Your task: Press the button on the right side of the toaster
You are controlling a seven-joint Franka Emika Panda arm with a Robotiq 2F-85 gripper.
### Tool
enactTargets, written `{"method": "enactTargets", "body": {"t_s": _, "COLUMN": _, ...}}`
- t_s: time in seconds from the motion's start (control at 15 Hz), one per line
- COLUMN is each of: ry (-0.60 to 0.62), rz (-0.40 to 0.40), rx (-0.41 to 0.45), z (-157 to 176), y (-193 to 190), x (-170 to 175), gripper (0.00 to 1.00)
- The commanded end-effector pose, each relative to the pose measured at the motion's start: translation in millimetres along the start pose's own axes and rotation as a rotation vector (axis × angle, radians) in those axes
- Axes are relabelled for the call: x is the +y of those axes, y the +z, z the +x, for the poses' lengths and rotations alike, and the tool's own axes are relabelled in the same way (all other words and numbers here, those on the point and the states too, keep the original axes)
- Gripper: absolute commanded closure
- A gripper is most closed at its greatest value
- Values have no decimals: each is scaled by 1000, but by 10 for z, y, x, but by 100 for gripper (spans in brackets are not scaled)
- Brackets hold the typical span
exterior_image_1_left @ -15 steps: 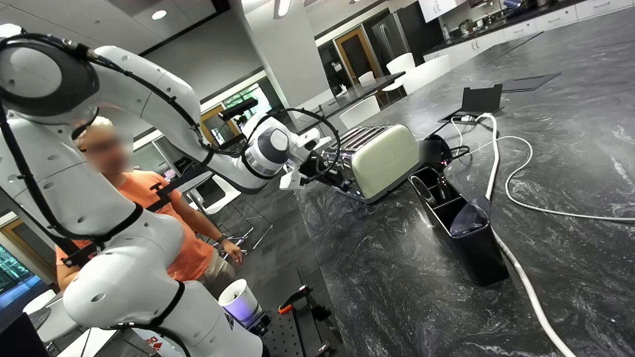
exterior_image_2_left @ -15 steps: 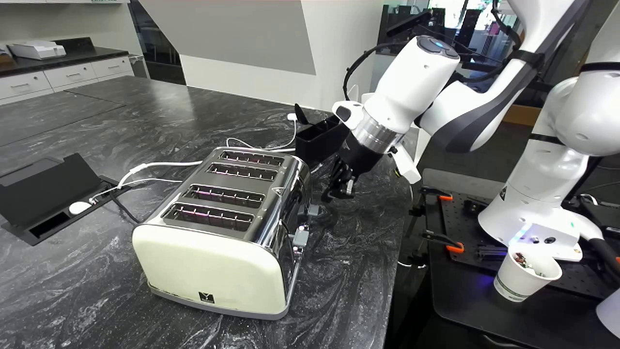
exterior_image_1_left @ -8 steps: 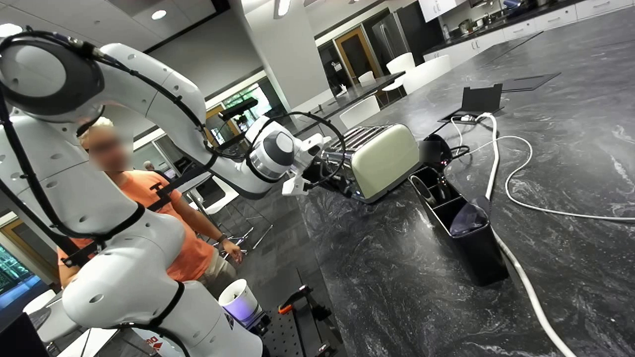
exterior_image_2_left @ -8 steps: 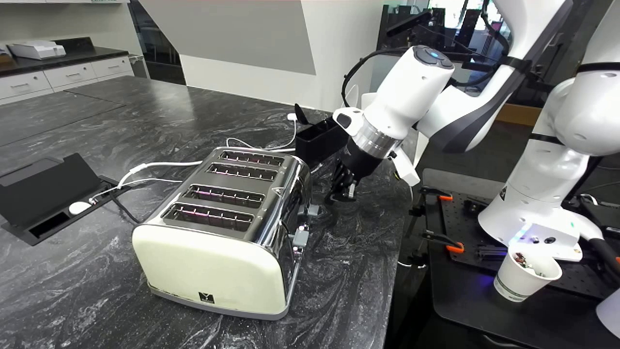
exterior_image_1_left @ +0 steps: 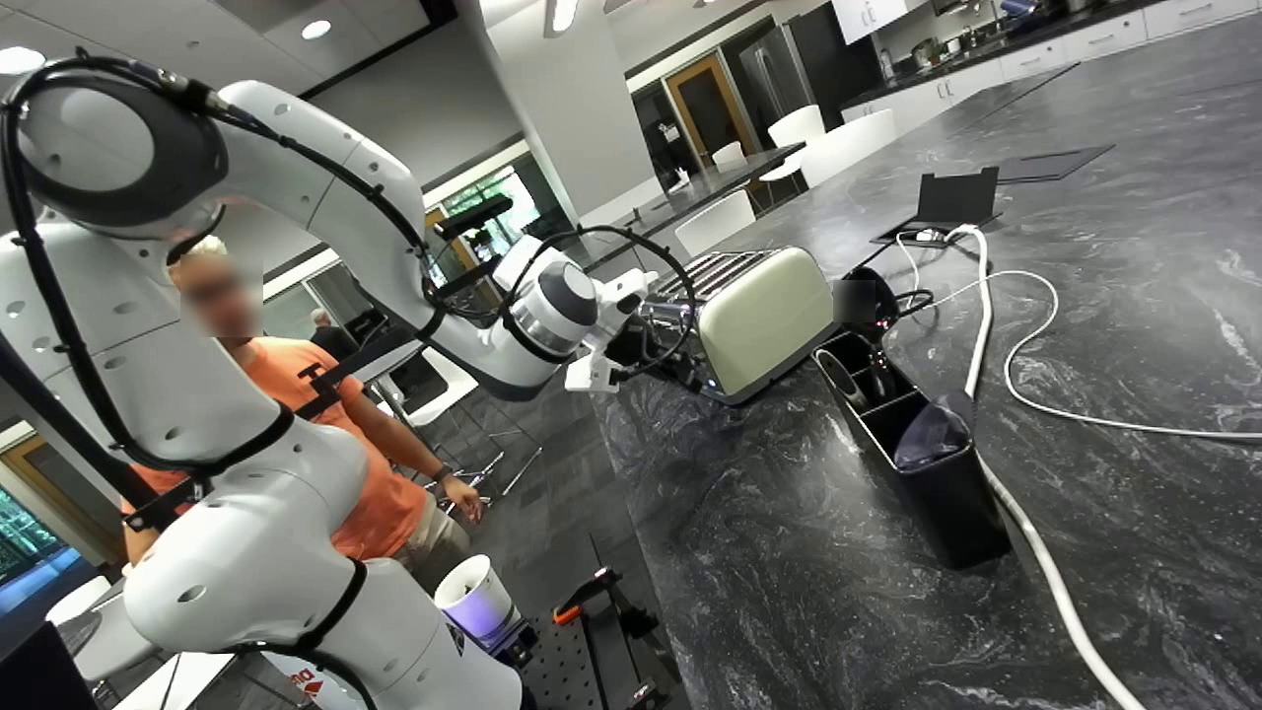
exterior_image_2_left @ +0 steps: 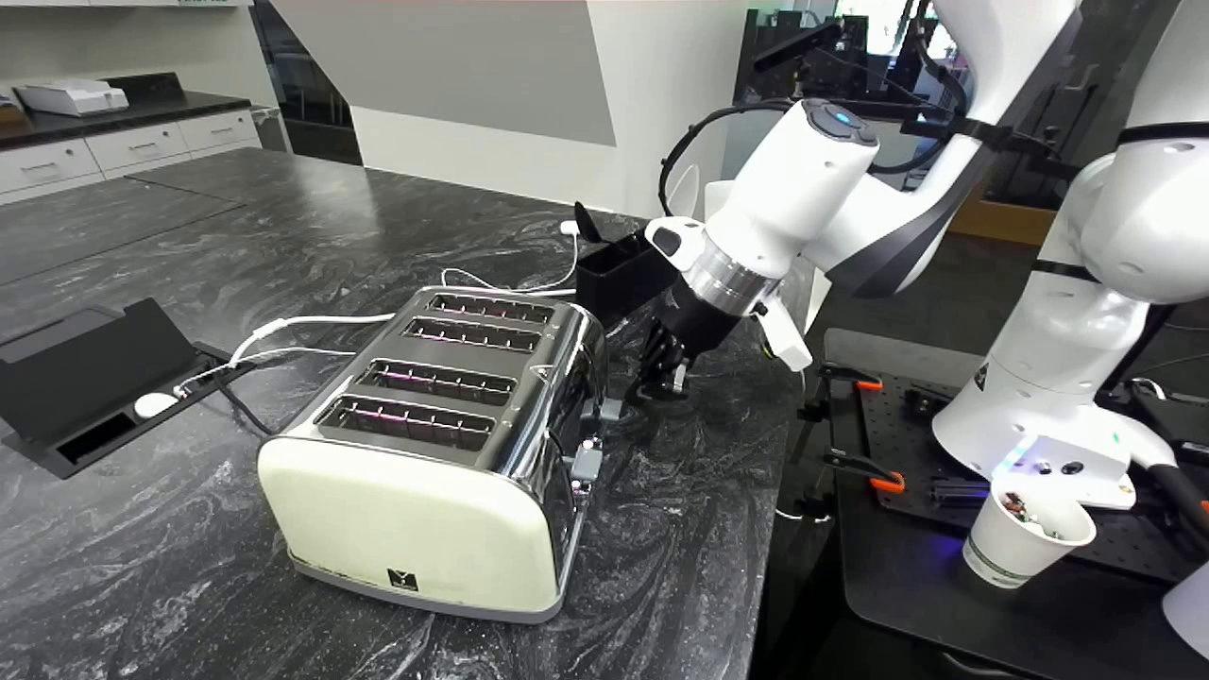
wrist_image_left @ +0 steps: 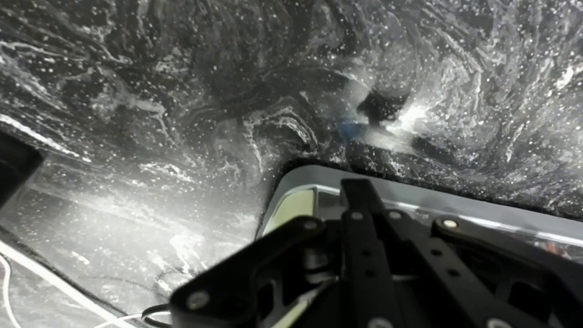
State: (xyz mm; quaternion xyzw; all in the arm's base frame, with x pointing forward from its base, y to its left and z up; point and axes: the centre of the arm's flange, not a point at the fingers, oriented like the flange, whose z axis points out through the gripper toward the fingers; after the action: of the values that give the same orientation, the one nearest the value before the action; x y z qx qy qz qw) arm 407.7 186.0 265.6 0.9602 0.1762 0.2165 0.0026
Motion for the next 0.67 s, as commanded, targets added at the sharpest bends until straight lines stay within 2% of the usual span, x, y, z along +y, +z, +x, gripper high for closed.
{"method": "enactTargets", "body": {"t_s": 0.0, "ry": 27, "rz": 24, "rx": 47, "z": -26, "y": 270, "x": -40, "gripper": 100}}
{"method": "enactTargets", "body": {"t_s": 0.6, "ry": 54, "rz": 43, "rx": 52, "z": -43, "y": 428, "x": -38, "gripper": 100}}
